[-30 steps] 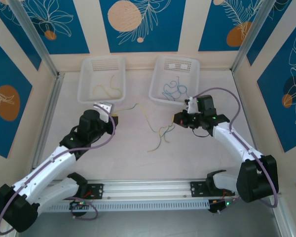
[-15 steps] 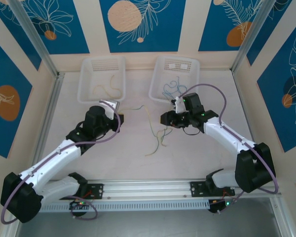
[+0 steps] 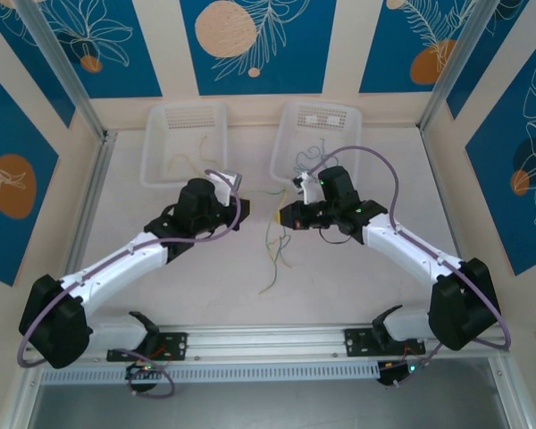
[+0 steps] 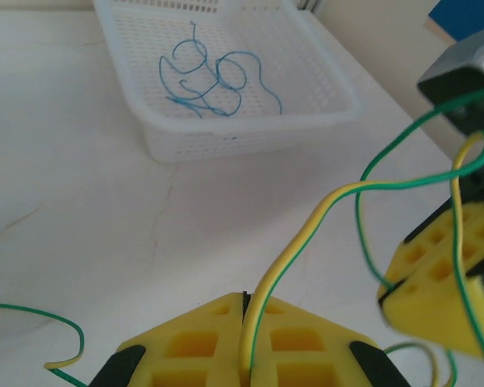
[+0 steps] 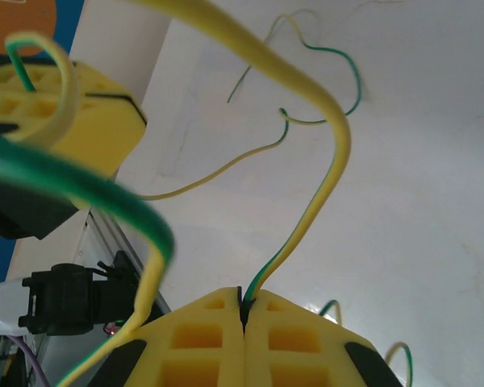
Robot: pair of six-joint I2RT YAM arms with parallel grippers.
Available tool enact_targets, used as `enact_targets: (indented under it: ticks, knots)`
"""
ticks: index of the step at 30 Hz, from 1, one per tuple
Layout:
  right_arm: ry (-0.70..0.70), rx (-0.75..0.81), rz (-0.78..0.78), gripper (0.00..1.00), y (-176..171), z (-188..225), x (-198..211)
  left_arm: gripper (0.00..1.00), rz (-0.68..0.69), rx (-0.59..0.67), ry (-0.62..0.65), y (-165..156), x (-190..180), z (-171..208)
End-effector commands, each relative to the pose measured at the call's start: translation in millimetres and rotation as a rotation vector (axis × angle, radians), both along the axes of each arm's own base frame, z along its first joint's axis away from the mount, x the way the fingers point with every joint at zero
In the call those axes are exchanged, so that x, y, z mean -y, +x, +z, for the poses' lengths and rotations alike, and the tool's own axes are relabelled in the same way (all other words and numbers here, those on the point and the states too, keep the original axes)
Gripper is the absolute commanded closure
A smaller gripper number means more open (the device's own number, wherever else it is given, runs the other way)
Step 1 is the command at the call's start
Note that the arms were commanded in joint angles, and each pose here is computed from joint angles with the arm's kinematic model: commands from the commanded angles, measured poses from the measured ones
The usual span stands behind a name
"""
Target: Untangle the cables
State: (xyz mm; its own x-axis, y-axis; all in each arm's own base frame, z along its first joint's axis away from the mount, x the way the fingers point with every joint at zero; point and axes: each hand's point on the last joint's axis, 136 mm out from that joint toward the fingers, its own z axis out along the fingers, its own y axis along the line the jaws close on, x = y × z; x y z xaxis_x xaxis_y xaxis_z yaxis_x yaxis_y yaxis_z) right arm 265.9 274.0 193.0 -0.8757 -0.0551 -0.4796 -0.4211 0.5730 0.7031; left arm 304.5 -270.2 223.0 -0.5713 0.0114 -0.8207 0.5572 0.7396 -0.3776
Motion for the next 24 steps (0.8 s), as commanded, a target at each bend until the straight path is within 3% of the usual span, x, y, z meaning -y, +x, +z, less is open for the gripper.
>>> enact_targets:
  ticks: [1,2,5,10,24]
  knots:
    - [0.035,0.112,0.071,1.0,-4,22,-20,0.87,-0.079,0.009,-0.107,-8,25,27]
    - [0.025,0.13,0.08,1.0,-6,22,-23,0.77,-0.087,0.007,-0.123,-9,27,30]
    - [-0.007,0.158,0.087,1.0,-7,22,-26,0.63,-0.113,-0.006,-0.143,-11,36,32]
    - [-0.016,0.179,0.098,1.0,-7,23,-30,0.52,-0.153,-0.018,-0.142,-13,47,30]
    - [-0.026,0.242,0.239,1.0,-27,22,-51,0.5,-0.164,0.041,-0.176,-14,49,42]
